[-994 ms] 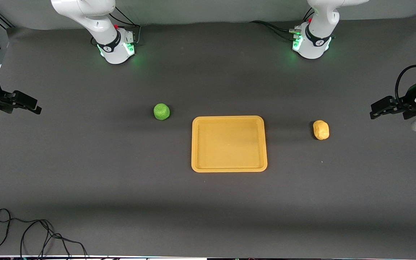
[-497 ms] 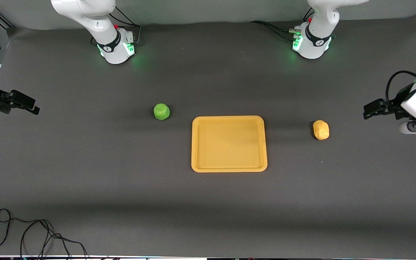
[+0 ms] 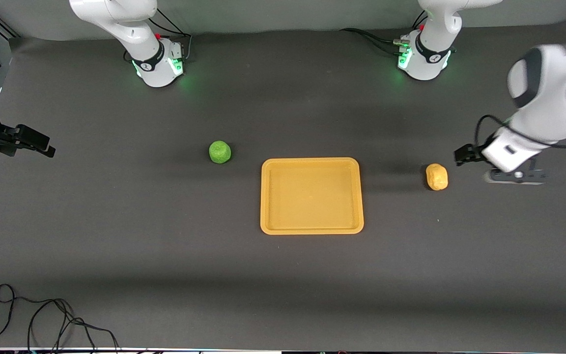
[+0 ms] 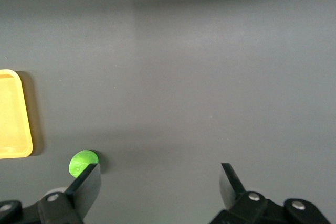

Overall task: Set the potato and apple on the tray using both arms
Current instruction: 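Grasp the yellow potato with the left gripper while the right gripper advances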

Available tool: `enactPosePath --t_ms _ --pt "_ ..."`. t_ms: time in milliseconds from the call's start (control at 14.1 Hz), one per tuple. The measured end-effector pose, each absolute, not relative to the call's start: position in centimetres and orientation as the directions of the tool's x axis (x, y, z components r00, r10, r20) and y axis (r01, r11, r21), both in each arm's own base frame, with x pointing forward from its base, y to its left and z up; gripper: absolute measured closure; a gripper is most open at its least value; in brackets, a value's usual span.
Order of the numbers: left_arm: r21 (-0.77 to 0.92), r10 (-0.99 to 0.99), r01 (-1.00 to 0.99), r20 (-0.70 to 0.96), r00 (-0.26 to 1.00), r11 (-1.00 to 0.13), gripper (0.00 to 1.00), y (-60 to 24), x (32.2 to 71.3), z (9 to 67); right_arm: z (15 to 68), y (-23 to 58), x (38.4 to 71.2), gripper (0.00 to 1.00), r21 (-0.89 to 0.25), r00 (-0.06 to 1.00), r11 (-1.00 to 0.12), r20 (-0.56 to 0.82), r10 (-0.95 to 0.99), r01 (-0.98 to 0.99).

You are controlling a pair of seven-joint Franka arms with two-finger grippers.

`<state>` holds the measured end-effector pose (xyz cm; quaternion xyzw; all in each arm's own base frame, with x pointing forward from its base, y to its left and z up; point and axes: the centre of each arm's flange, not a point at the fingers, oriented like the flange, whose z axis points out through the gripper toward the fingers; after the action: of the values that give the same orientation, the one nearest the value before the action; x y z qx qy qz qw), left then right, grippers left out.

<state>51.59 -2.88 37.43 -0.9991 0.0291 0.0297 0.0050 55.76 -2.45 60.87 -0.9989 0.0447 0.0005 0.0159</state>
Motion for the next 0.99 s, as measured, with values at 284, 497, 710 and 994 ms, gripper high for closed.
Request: enactPosePath --t_ms 284,497,710,994 --pt "0.002 -0.078 -0.078 -0.128 0.989 -0.997 0.0 -4.0 48.8 28.5 60.7 -2.4 55.8 0.0 -0.032 0.996 -0.996 -0.004 -0.089 -0.089" --pt "0.011 -0.079 -0.078 -0.143 0.987 -0.997 0.0 -4.4 49.0 24.5 60.6 -2.2 55.9 0.0 -0.031 0.996 -0.996 -0.007 -0.084 -0.084" --pt "0.018 -0.075 -0.073 -0.102 0.992 -0.997 0.0 -4.3 49.6 22.2 60.4 0.7 55.9 0.0 -0.031 0.999 -0.998 -0.013 -0.045 -0.045" --pt "0.023 -0.068 -0.066 -0.096 0.993 -0.998 0.0 -4.0 49.7 19.5 59.2 8.1 55.0 0.0 -0.024 0.997 -0.997 -0.044 -0.067 -0.068"
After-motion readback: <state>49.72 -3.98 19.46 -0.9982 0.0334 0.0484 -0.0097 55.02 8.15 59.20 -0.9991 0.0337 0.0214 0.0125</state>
